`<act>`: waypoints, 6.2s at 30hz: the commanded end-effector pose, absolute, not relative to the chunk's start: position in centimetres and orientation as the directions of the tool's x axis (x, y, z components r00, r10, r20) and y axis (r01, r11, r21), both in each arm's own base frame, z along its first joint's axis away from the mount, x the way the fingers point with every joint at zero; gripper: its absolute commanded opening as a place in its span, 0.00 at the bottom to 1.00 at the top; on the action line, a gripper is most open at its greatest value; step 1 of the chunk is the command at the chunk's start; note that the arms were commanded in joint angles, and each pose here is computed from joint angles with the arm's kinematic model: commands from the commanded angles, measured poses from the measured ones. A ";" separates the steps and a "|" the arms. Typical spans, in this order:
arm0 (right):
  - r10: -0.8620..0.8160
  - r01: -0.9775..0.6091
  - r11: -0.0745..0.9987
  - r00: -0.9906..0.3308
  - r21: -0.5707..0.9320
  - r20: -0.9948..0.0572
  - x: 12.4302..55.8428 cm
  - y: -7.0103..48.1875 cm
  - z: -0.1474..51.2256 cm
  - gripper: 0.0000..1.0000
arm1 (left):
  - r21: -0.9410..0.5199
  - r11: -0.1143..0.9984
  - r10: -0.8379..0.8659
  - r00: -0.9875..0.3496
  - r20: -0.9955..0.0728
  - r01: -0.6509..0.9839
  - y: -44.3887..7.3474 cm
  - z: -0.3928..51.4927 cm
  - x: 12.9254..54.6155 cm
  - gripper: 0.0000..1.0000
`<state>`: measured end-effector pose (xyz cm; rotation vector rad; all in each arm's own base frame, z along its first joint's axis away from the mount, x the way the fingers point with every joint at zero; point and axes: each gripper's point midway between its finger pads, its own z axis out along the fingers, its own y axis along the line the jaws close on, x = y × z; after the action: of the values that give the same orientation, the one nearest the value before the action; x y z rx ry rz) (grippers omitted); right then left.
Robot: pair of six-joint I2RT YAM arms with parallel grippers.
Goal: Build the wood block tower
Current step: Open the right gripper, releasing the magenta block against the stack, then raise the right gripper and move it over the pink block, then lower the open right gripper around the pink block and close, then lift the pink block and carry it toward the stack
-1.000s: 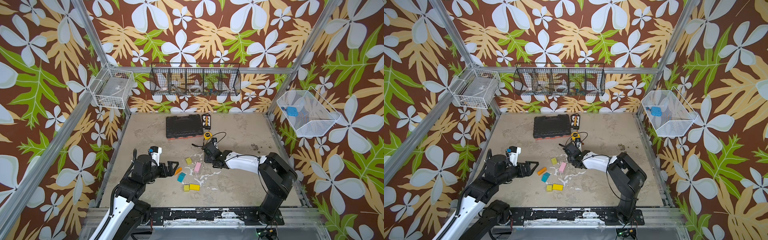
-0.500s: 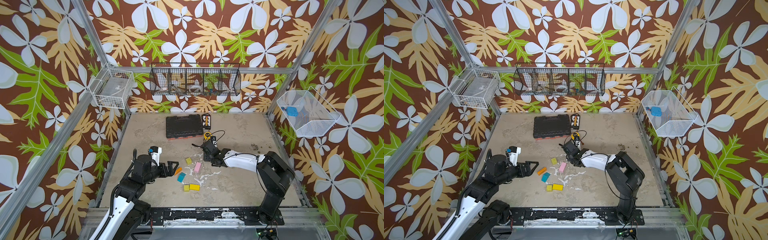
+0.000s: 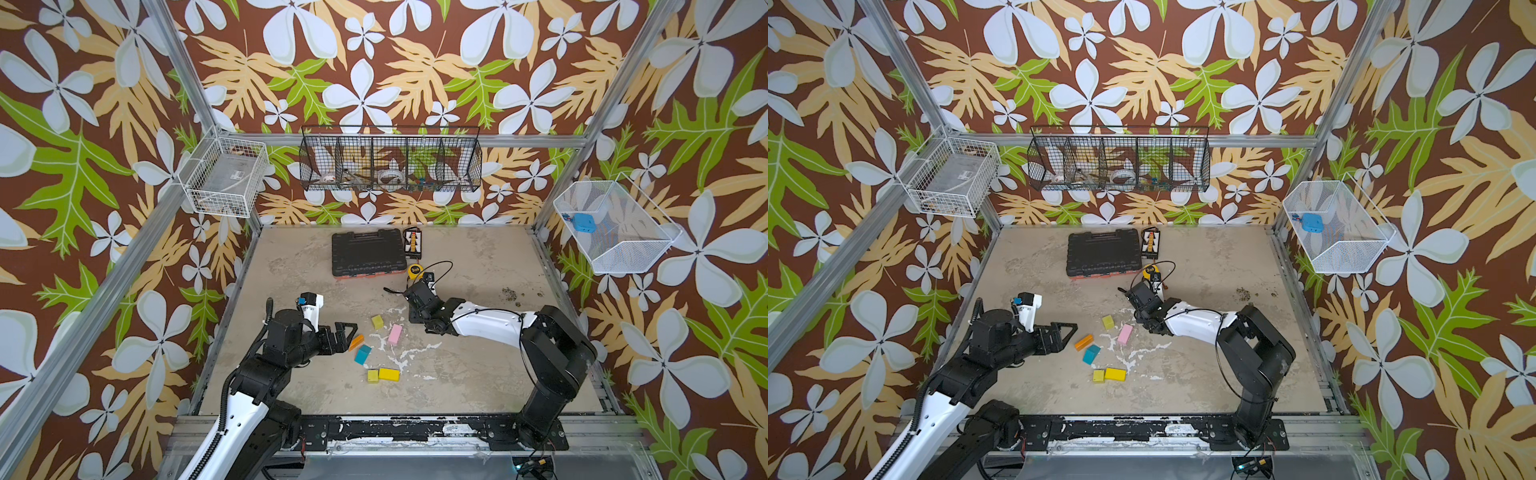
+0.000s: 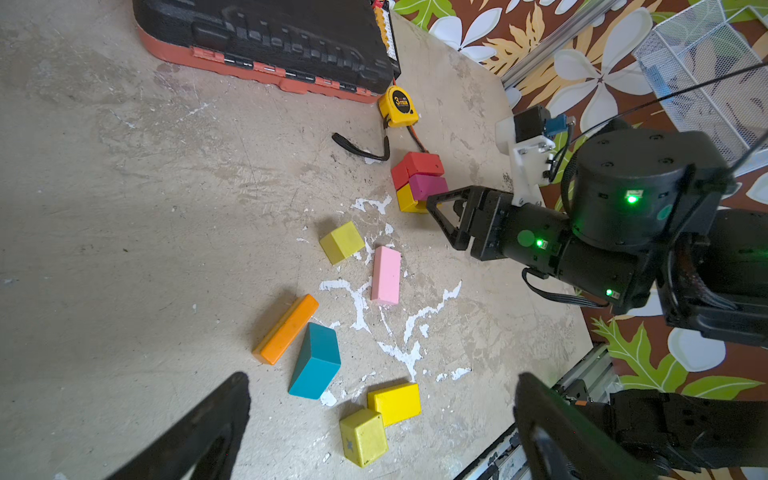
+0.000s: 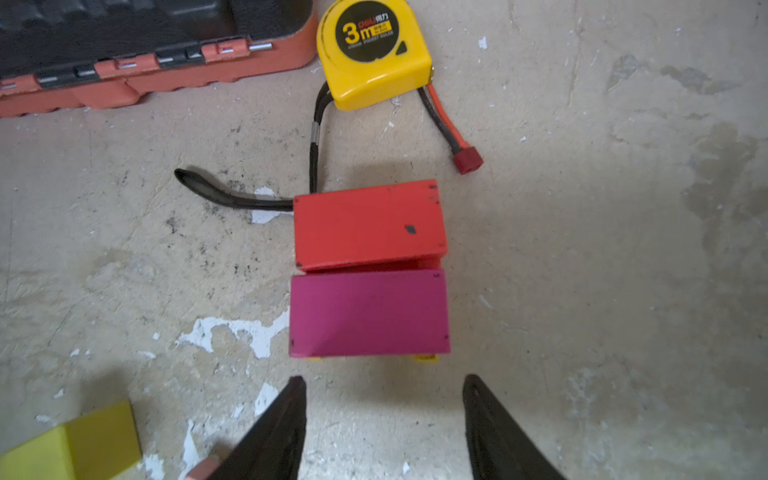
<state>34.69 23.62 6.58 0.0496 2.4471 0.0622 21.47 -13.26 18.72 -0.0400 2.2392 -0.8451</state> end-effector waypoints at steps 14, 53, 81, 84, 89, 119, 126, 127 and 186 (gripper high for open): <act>0.089 -0.338 0.852 -0.659 0.400 -0.747 25.5 24.6 11.7 0.86 | -0.590 0.776 -0.284 -0.712 -0.642 0.223 -13.3 19.4 21.7 1.00; -0.334 -0.483 0.875 -0.664 0.043 -0.669 26.9 34.7 5.3 0.74 | -0.590 0.774 -0.285 -0.706 -0.649 0.229 -13.2 19.6 21.6 1.00; -0.348 -0.400 0.915 -0.708 -0.058 -0.615 27.1 31.7 3.5 0.87 | -0.590 0.776 -0.287 -0.708 -0.645 0.223 -13.2 19.5 21.7 1.00; -0.357 -0.420 0.906 -0.701 -0.047 -0.617 26.5 31.9 3.4 0.87 | -0.590 0.775 -0.285 -0.709 -0.645 0.225 -13.2 19.5 21.7 1.00; -0.370 -0.419 0.906 -0.709 -0.063 -0.601 26.6 32.1 3.0 0.87 | -0.591 0.775 -0.289 -0.705 -0.648 0.226 -13.2 19.6 21.7 1.00; -0.289 -0.316 0.948 -0.802 -0.039 -0.522 29.1 29.4 -0.5 0.64 | -0.591 0.776 -0.289 -0.708 -0.644 0.220 -13.2 19.4 21.7 1.00; -0.303 -0.319 0.946 -0.799 -0.061 -0.519 29.1 29.0 -0.4 0.65 | -0.590 0.776 -0.289 -0.705 -0.647 0.224 -13.2 19.5 21.7 1.00; -0.304 -0.317 0.946 -0.799 -0.067 -0.518 29.1 28.9 -0.3 0.64 | -0.591 0.776 -0.289 -0.709 -0.644 0.221 -13.2 19.4 21.7 1.00; -0.009 -0.109 0.990 -0.703 0.095 -0.711 33.7 22.4 13.7 0.10 | -0.595 0.767 -0.282 -0.706 -0.649 0.241 -13.4 19.7 21.5 1.00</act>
<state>33.13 22.38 13.85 -0.1093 2.3306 0.1257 21.38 -13.23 19.29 -0.0487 2.2093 -0.8609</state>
